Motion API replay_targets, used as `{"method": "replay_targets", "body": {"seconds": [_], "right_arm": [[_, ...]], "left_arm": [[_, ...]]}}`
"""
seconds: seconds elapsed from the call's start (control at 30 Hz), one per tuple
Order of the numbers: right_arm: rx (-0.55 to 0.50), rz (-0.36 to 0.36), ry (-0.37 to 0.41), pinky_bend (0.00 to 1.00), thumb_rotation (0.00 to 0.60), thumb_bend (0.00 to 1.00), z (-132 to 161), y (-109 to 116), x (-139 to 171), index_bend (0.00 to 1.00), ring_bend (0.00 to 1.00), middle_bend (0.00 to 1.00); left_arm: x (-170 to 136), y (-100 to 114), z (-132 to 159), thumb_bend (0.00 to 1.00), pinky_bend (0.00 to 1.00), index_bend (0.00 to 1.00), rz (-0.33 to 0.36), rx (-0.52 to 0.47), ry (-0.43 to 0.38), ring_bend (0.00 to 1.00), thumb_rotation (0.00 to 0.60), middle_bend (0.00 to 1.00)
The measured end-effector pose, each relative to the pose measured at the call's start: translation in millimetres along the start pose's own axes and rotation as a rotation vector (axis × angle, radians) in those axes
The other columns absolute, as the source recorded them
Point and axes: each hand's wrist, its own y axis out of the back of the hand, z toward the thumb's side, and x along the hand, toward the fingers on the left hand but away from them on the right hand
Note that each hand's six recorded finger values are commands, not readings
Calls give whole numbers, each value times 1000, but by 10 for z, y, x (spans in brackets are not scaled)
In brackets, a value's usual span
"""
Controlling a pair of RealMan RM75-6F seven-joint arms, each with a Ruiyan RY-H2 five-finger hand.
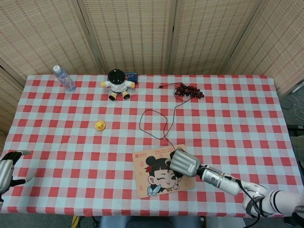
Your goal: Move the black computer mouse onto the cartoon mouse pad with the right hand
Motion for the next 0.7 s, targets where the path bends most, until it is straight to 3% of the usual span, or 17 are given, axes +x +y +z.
{"method": "replay_targets", "body": {"seconds": [0.57,0.7], "right_arm": [[11,-61,76,1000,600,98,197,35,-283,503,981,1000],[20,-69,82,1000,600,81,210,59,-314,461,981,1000]], "left_arm": [[43,70,-187,105,509,369,15,-15,65,263,600,317],[47,93,-231,105,509,370,21,-17,78,263,600,317]]}}
